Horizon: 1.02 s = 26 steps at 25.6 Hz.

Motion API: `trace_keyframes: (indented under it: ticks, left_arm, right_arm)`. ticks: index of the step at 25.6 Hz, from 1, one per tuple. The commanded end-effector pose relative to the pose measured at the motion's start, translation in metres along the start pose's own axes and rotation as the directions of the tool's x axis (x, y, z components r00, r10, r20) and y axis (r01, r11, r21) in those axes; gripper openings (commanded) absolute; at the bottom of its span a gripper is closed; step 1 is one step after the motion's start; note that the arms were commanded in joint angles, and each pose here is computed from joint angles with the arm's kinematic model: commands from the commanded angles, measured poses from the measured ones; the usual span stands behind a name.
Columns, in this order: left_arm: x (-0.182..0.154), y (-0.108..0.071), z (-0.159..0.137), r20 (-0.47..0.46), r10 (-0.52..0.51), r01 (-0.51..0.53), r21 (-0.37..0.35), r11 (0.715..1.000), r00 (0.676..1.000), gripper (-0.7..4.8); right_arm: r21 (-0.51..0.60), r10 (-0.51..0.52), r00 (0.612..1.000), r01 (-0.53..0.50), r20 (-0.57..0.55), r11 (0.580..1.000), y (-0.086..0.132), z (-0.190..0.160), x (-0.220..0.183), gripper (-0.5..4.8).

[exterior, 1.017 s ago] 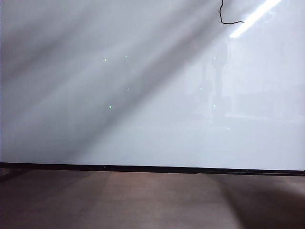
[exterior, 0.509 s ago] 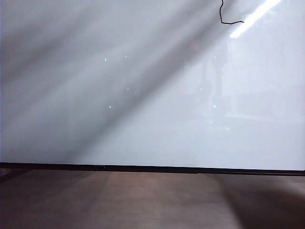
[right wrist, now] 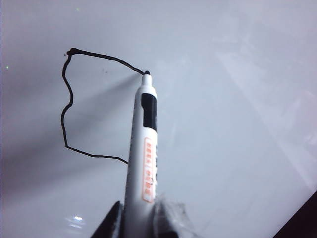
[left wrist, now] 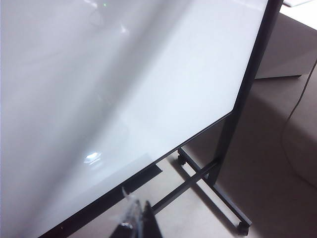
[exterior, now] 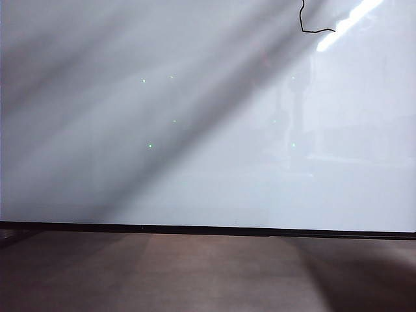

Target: Reach to the right to find the marker pen, pick it up, and write the number 0 on the whiteboard.

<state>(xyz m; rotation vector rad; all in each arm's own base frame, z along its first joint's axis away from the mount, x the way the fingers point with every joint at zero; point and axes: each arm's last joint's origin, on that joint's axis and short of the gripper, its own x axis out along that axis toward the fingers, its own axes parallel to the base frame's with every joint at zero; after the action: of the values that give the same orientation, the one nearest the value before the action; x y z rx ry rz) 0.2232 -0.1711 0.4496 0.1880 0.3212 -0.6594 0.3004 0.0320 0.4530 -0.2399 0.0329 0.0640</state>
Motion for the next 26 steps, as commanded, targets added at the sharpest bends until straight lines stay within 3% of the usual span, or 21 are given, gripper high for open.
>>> trace_keyframes:
  ticks: [1, 26]
  left_arm:
    - [-0.0026, 0.0005, 0.0034, 0.025, -0.001, 0.001, 0.001, 1.0, 1.0, -0.06]
    - [-0.0025, 0.0006, 0.0047, 0.037, 0.0, 0.0, 0.004, 1.0, 0.999, -0.05]
  right_arm:
    - [0.002, -0.005, 1.0, 0.005, 0.025, 1.0, -0.0014, 0.003, 0.0004, -0.05]
    - [0.002, 0.014, 0.999, -0.014, 0.034, 1.0, -0.0005, 0.0004, 0.0069, -0.05]
